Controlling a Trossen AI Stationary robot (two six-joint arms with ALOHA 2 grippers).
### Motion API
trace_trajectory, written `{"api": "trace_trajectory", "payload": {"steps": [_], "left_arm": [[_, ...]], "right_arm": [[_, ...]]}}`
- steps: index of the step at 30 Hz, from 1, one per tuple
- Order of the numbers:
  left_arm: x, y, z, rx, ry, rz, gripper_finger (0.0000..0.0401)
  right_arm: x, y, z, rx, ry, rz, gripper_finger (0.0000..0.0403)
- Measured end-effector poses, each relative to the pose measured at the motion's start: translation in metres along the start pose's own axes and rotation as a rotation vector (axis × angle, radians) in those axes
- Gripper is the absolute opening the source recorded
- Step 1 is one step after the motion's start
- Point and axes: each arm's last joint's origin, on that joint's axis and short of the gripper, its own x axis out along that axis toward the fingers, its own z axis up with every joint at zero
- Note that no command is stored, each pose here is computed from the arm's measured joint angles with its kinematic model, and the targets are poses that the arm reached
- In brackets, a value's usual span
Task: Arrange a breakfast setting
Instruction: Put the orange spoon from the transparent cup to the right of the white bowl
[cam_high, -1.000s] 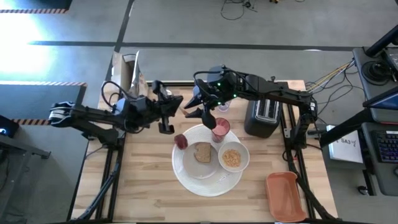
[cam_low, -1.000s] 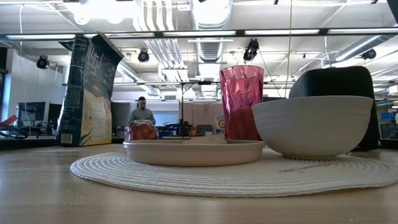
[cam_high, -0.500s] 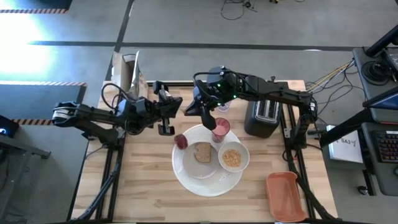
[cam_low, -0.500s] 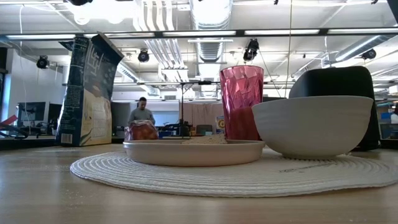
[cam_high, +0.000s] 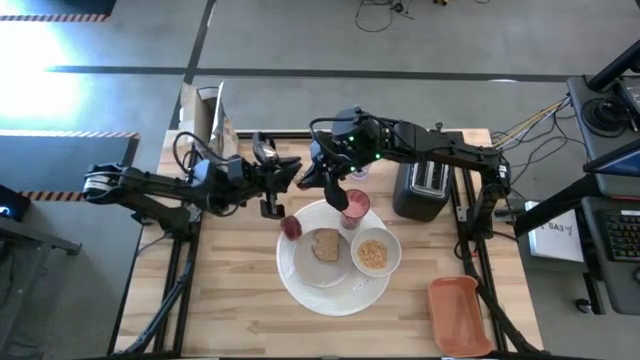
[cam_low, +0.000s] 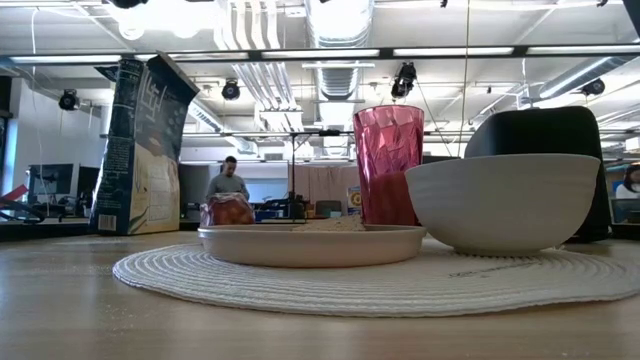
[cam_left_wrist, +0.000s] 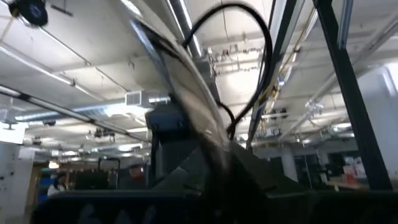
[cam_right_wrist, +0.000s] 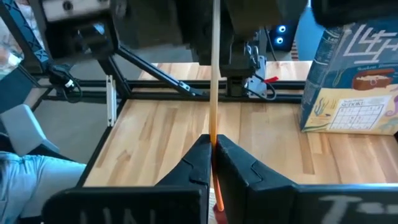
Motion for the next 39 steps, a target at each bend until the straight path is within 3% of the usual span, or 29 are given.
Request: {"api": "trace_trajectory", "payload": {"steps": [12,17,32,39], "left_arm": [[-0.008,0.002,0.006,0.005,0.22,-0.033,0.019],[-0.018,0.009,0.019,0.039,0.331,0.066,0.0238],[-0.045,0.022,0.047,0.133,0.512,0.232,0.0252],[-0.059,0.027,0.052,0.165,0.623,0.308,0.0251]], "right_arm": [[-0.012,0.001,0.008,0.001,0.003,-0.072,0.0008],[-0.03,0.005,0.014,0.029,0.053,-0.181,0.0008],[-0.063,0.012,0.011,0.215,0.194,-0.408,0.0007],[-0.072,0.015,-0.013,0.438,0.412,-0.503,0.0008]]}}
